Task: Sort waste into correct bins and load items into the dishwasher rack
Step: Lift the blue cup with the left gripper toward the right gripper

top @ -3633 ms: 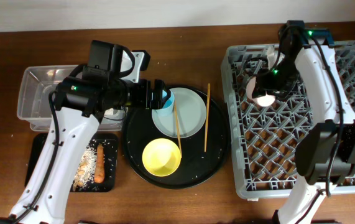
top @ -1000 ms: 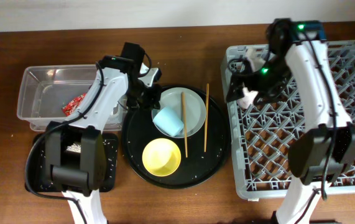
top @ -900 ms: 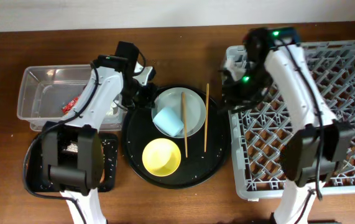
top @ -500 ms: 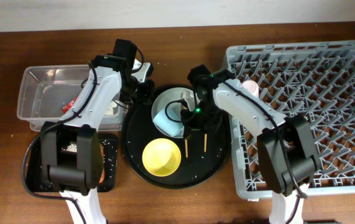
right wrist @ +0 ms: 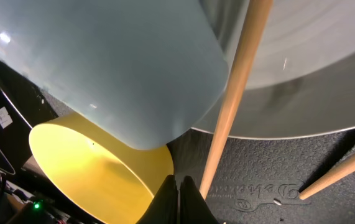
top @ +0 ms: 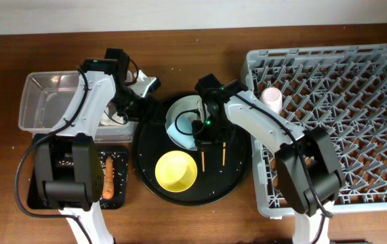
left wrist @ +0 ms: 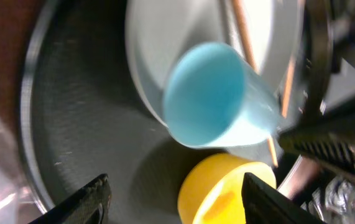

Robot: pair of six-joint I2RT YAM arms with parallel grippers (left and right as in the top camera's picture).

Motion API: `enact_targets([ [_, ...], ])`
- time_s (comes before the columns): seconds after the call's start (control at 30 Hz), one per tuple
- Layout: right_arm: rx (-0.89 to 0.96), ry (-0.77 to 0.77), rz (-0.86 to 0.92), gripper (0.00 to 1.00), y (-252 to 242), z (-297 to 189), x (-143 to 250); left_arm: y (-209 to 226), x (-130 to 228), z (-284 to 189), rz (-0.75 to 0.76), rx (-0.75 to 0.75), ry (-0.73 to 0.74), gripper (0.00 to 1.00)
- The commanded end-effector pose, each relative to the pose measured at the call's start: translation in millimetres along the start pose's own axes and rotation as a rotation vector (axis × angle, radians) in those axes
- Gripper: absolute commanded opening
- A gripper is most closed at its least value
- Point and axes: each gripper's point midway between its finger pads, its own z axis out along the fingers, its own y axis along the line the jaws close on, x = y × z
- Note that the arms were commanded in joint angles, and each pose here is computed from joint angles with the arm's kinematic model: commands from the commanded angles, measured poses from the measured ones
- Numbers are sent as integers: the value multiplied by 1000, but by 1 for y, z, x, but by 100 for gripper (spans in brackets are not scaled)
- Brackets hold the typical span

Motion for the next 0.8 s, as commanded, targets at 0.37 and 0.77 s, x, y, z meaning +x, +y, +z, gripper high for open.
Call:
enact_targets([
  [0.37, 45, -47, 76, 5, -16, -6, -9, -27, -12, 38, 464, 312, -73, 60],
  [0.77, 43, -53, 73, 6, -15, -6, -11, -51, -8, 56, 511, 345, -38, 47],
])
